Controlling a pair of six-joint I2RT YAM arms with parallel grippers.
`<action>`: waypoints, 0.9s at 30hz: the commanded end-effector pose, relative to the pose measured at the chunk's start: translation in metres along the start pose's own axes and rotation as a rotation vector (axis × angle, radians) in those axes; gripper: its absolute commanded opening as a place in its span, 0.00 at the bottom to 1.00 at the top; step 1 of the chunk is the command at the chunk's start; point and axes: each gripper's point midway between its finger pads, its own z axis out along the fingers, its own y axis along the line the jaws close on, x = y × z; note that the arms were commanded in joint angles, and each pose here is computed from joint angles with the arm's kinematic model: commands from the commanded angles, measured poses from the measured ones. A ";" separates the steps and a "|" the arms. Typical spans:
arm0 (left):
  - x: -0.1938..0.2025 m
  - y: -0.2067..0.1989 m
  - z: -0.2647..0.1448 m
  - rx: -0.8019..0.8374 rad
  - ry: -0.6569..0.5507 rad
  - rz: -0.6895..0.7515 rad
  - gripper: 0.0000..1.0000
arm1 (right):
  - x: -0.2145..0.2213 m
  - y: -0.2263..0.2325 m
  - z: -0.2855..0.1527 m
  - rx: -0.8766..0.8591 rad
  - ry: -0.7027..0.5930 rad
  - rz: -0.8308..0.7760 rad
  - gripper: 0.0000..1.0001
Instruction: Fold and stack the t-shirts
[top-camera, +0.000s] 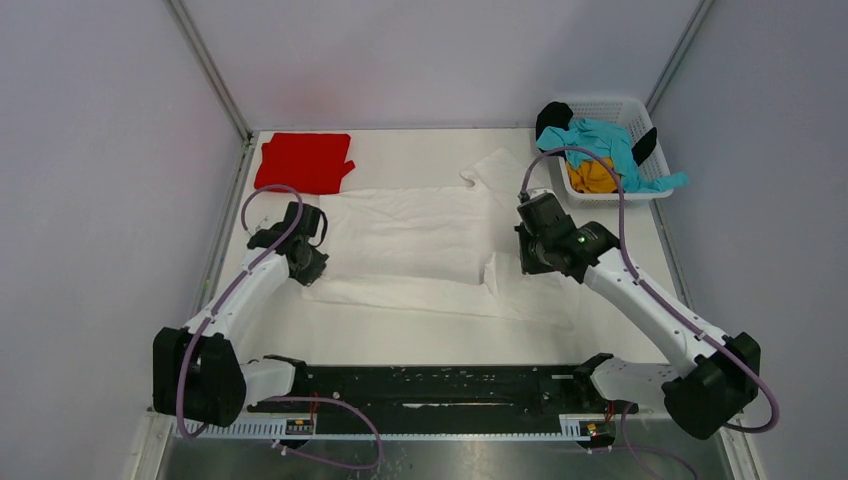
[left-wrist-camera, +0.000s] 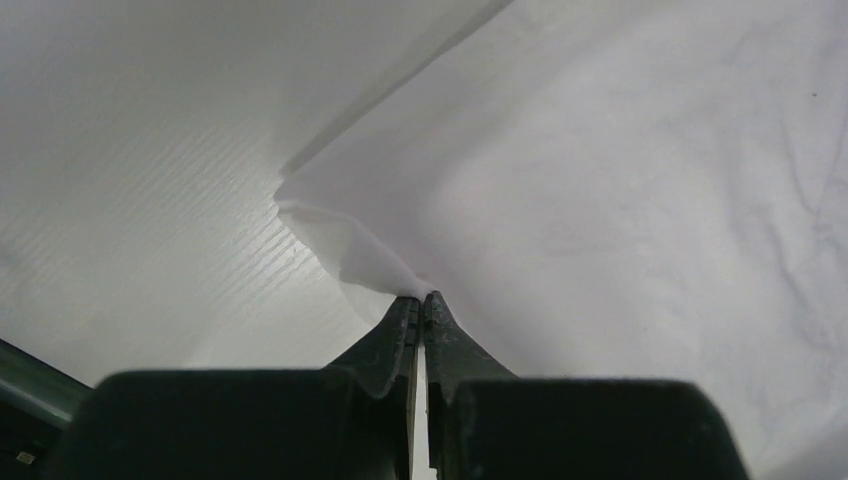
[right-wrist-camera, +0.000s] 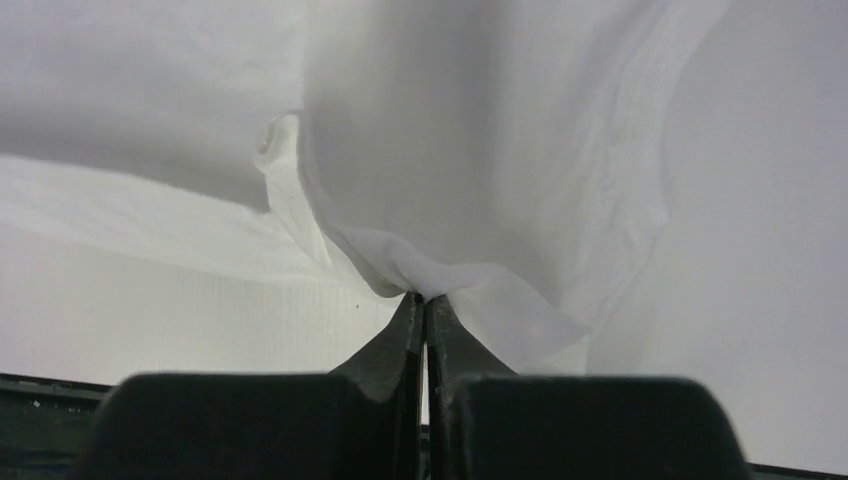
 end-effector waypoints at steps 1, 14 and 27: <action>-0.028 -0.031 0.000 0.053 -0.057 0.001 0.00 | -0.043 -0.004 0.004 0.006 -0.081 -0.035 0.00; -0.046 -0.042 0.040 -0.043 -0.047 -0.012 0.00 | -0.108 -0.024 0.064 0.074 -0.064 -0.107 0.03; -0.049 -0.073 0.030 0.075 0.009 0.016 0.99 | -0.115 -0.007 0.092 0.022 -0.003 -0.012 1.00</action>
